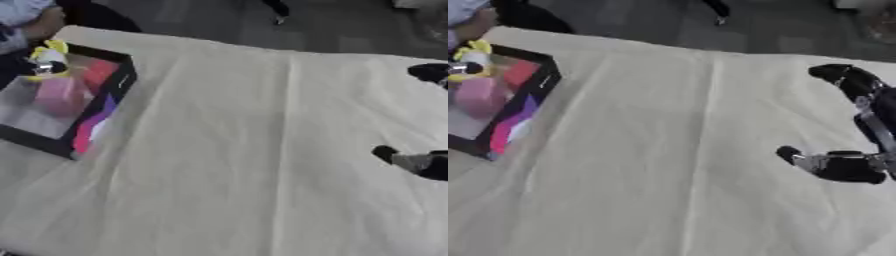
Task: Pick up the objects with one hand, pass them to the other hand, and then place them into the box on the other side of the table.
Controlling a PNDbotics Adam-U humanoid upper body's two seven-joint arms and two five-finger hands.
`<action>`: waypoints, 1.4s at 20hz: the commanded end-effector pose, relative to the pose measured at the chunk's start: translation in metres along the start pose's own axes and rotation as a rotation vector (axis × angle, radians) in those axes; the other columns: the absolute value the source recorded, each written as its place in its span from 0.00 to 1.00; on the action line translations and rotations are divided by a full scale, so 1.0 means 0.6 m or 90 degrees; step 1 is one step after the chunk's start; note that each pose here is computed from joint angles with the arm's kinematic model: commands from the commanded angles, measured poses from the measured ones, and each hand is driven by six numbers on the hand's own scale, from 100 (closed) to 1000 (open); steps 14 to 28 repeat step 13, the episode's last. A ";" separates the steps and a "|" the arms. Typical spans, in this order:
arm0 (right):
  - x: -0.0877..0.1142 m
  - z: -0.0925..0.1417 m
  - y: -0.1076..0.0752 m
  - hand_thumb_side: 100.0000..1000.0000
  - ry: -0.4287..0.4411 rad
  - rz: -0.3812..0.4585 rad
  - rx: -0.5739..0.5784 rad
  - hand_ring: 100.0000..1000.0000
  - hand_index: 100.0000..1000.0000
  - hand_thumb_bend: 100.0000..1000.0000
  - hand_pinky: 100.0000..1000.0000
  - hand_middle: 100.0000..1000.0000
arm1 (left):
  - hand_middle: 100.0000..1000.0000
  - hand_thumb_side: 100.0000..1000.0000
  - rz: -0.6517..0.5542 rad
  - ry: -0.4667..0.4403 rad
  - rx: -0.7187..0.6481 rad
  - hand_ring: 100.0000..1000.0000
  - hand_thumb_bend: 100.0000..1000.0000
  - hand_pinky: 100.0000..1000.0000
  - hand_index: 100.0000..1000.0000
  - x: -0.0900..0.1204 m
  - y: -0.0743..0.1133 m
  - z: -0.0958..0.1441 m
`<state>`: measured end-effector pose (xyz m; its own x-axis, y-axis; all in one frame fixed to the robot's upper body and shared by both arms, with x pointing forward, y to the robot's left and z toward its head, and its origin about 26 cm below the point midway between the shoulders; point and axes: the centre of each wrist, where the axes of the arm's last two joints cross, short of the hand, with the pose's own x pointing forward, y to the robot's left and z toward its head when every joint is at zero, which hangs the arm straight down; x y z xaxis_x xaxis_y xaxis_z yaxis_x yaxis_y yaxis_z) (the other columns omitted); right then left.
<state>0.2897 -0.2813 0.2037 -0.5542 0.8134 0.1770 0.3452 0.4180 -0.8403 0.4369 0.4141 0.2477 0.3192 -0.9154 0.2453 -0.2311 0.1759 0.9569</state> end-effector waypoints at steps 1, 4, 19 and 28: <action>0.000 -0.003 -0.017 0.20 -0.004 0.009 -0.019 0.82 0.89 0.59 0.82 0.82 | 0.68 0.49 0.002 0.019 0.056 0.73 0.62 0.81 0.80 -0.003 0.040 -0.005; -0.006 0.002 -0.019 0.21 0.009 -0.005 -0.039 0.80 0.87 0.53 0.80 0.80 | 0.68 0.54 0.066 0.006 0.110 0.69 0.19 0.78 0.79 0.027 0.071 -0.002; -0.033 0.019 -0.038 0.20 0.118 -0.082 -0.179 0.77 0.85 0.21 0.71 0.78 | 0.69 0.79 0.247 -0.127 0.180 0.67 0.00 0.73 0.79 0.082 0.049 0.041; -0.033 0.019 -0.038 0.20 0.118 -0.082 -0.179 0.77 0.85 0.21 0.71 0.78 | 0.69 0.79 0.247 -0.127 0.180 0.67 0.00 0.73 0.79 0.082 0.049 0.041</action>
